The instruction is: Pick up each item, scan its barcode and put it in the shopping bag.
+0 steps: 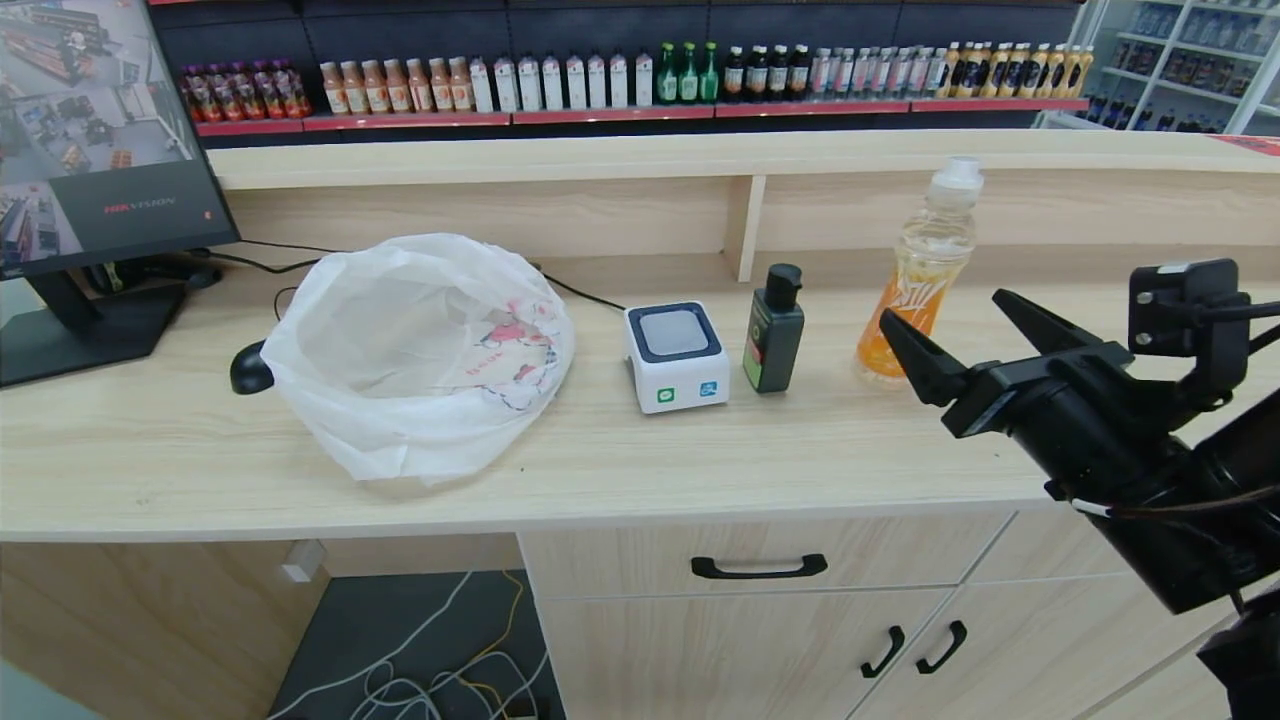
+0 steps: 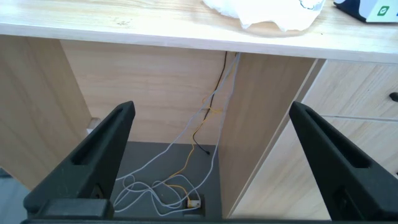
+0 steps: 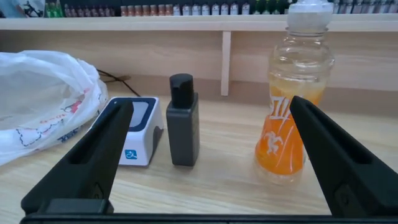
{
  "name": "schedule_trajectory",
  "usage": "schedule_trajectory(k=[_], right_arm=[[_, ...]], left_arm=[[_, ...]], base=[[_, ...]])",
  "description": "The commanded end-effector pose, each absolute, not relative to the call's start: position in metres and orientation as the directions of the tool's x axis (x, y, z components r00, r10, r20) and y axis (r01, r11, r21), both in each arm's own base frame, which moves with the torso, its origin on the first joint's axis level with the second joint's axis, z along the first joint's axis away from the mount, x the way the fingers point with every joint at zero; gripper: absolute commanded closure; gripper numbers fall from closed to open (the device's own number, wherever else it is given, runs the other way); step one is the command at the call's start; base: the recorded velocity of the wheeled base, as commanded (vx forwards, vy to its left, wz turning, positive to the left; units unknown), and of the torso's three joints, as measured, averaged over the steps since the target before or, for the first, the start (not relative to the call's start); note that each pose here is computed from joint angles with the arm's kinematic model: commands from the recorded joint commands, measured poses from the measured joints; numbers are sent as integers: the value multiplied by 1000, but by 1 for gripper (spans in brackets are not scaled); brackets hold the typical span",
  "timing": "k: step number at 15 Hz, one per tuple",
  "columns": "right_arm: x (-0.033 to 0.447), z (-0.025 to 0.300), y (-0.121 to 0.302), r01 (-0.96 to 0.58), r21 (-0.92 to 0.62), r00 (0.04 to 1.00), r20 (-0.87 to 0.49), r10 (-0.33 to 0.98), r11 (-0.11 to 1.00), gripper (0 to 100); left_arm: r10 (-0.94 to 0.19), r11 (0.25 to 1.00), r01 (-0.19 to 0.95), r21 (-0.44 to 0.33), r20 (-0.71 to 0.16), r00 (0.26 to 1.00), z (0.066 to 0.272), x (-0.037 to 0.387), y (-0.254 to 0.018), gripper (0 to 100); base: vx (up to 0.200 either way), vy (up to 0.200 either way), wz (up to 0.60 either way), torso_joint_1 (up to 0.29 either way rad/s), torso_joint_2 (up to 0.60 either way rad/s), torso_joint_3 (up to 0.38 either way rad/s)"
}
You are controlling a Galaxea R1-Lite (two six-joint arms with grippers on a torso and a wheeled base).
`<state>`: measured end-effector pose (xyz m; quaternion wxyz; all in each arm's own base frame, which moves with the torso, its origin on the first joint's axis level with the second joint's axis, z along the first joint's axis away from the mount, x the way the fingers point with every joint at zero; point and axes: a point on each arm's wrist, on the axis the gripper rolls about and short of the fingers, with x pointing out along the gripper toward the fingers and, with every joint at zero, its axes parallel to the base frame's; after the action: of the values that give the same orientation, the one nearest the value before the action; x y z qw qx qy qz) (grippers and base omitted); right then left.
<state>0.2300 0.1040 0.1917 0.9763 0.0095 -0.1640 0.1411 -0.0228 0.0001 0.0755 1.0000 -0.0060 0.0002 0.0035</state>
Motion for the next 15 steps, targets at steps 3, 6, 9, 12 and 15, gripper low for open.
schedule_trajectory(k=[3,6,9,12,15], right_arm=[[243,184,122,-305,-28,904,304,299,952,0],[255,180,131,-271,-13,918,296,263,962,0],[261,177,137,-236,0,930,288,226,972,0],[271,173,147,-251,2,929,281,240,968,0],[278,171,156,-278,-15,921,280,271,960,0]], left_arm=[[8,1000,-8,-12,0,1000,75,-23,0,0],[8,1000,-8,-12,0,1000,75,-23,0,0],[8,1000,-8,-12,0,1000,75,-23,0,0],[8,1000,-8,-12,0,1000,75,-23,0,0],[8,1000,-8,-12,0,1000,75,-23,0,0]], base=[[0,0,0,0,0,0],[0,0,0,0,0,0],[0,0,0,0,0,0],[0,0,0,0,0,0],[0,0,0,0,0,0]])
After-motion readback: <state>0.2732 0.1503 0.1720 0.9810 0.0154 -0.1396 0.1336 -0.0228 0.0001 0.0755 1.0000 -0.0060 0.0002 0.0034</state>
